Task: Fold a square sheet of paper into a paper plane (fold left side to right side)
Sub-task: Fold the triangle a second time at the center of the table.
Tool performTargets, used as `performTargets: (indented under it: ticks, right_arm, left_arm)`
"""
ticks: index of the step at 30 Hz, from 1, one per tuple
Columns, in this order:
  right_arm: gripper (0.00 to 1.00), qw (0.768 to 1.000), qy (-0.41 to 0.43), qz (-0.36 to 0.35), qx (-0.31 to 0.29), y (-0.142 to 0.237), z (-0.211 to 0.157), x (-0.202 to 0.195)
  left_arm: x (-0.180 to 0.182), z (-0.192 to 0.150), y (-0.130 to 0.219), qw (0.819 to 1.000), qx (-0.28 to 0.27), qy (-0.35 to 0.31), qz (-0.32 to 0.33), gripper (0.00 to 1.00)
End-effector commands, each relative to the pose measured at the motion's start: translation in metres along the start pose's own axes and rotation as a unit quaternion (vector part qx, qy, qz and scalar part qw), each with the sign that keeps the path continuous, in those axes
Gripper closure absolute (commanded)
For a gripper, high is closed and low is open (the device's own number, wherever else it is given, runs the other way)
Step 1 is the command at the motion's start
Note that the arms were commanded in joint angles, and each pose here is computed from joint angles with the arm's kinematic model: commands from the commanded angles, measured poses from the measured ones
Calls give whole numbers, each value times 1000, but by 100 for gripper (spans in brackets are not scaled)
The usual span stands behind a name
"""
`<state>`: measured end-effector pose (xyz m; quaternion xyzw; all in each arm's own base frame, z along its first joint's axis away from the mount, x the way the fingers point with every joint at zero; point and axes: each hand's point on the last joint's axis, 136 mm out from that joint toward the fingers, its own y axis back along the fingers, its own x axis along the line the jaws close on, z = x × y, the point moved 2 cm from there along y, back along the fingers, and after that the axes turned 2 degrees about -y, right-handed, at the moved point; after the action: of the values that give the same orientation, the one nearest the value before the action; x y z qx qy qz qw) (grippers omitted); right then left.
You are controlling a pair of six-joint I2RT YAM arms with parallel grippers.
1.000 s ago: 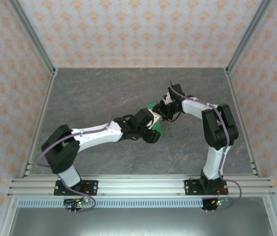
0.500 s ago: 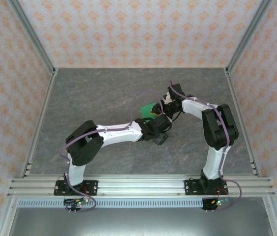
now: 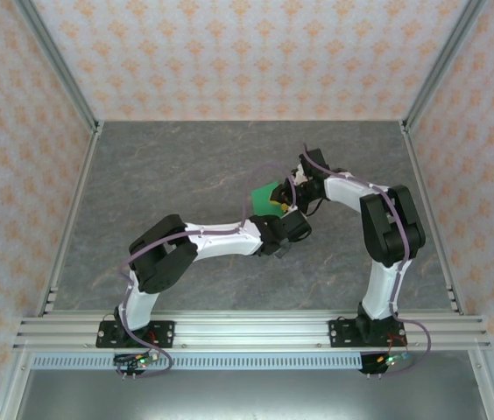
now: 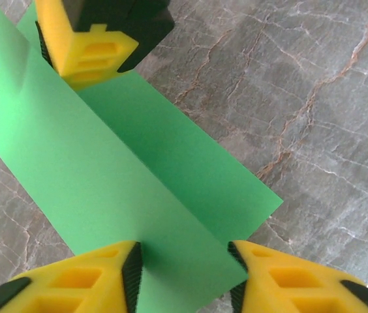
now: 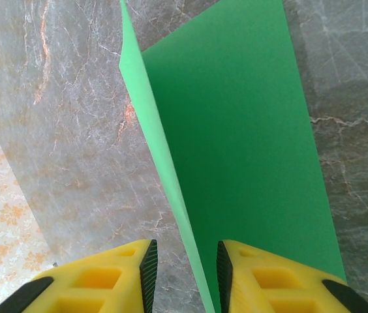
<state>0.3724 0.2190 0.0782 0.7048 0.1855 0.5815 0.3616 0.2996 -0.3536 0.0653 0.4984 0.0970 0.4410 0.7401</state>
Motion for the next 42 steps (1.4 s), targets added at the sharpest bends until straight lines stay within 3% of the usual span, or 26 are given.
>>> performTargets:
  ticks: [1,7,13,20,26,31,36,42]
  right_arm:
    - [66,1000,15,-9,-6,6,2,8]
    - [65,1000,22,-17,-9,7,3,8]
    - [57,999,33,-9,-37,19,14,20]
    - [40,993,49,-4,-105,64,46,44]
    - [35,982,47,-7,-182,114,71,52]
    - [34,970,62,-18,-232,143,59,39]
    - [49,976,61,-5,-208,133,22,13]
    - [72,990,35,12,-133,86,-23,-19]
  left_arm:
    - [5,13,16,1000,-27,8,2,67]
    - [6,13,21,999,-38,17,-4,82]
    - [5,11,21,999,-38,23,-10,93]
    - [7,3,17,998,-35,49,-30,96]
    - [15,7,21,994,-44,82,-53,97]
    - [22,11,20,988,-47,118,-87,97]
    - [31,12,20,977,-48,161,-134,97]
    - [38,7,22,962,-45,200,-181,96]
